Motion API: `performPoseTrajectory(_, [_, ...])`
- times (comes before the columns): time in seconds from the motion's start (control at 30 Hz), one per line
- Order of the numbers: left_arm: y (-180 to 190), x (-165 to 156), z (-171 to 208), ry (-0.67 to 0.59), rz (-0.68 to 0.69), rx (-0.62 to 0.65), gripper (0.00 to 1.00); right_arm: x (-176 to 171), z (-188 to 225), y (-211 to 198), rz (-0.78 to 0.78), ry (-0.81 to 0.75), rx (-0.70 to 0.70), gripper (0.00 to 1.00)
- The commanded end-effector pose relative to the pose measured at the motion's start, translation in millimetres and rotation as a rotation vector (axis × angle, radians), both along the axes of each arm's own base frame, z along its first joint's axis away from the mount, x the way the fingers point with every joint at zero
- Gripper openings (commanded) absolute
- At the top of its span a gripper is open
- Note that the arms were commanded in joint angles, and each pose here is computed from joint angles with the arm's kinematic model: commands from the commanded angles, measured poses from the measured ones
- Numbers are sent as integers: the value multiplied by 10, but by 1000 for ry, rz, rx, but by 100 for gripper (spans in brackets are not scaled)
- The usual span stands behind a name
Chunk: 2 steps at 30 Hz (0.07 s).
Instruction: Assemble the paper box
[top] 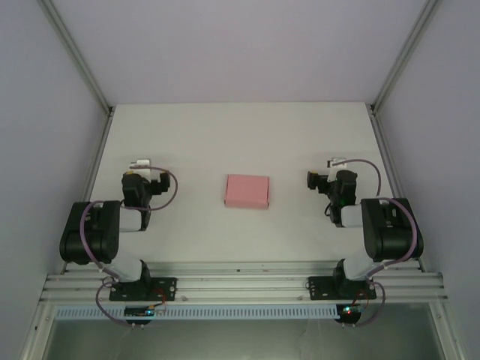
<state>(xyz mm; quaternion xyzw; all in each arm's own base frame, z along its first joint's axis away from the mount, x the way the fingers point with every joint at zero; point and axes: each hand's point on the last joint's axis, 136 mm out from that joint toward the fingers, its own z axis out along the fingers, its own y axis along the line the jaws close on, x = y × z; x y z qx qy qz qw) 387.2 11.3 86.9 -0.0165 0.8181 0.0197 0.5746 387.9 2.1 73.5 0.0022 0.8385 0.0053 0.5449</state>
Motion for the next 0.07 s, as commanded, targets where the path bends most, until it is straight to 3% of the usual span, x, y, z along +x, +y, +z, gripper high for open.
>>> performPoseTrajectory(0.0, [12,62,93,-27,1,-6,100,39,73,-43,-23,-24,1,99])
performPoseTrajectory(0.03, [8,62,93,-27,1,-7,100,35,67,-45,-23,-21,1,99])
